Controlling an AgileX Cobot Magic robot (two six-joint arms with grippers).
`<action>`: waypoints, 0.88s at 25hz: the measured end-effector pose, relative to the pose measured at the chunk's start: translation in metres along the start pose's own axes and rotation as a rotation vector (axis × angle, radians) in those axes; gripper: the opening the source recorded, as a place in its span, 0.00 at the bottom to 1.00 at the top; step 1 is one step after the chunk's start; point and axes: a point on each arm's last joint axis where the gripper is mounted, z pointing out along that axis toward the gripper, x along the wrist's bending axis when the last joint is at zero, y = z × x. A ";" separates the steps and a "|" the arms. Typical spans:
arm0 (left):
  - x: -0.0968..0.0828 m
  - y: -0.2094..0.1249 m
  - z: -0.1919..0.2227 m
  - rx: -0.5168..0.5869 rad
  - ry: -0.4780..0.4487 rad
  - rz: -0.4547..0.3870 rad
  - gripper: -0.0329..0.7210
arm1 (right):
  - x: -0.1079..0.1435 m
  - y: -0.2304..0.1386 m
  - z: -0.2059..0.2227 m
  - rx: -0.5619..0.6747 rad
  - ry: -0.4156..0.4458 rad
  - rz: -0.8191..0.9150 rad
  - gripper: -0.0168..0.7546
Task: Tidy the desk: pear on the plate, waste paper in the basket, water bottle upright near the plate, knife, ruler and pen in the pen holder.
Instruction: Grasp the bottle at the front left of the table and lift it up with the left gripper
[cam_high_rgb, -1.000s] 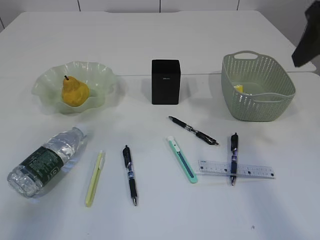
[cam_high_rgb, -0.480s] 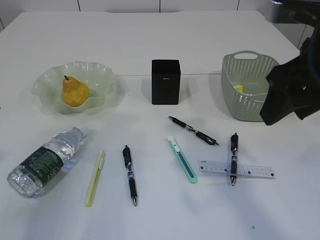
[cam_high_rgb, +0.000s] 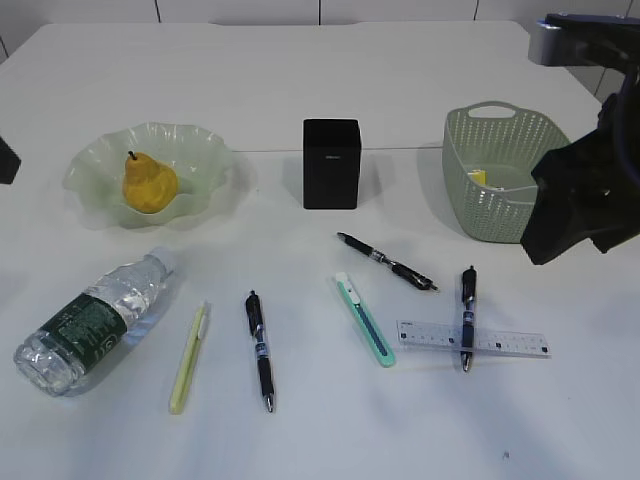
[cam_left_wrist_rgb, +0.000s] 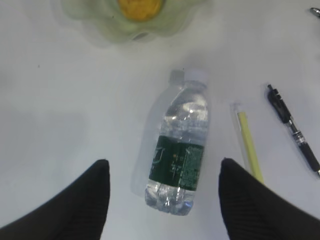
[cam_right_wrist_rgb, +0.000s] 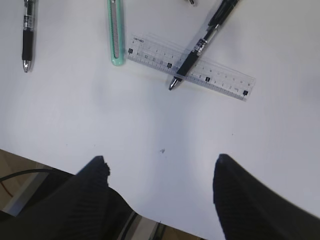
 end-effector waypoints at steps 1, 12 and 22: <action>-0.002 0.004 0.000 -0.005 -0.002 0.012 0.69 | 0.000 0.000 0.000 -0.003 0.000 0.000 0.65; -0.020 0.029 0.042 0.129 -0.016 0.089 0.76 | -0.003 0.001 0.000 -0.013 -0.031 -0.011 0.65; -0.019 0.040 0.101 0.278 0.001 0.100 0.79 | -0.003 0.004 0.000 -0.040 -0.034 -0.012 0.65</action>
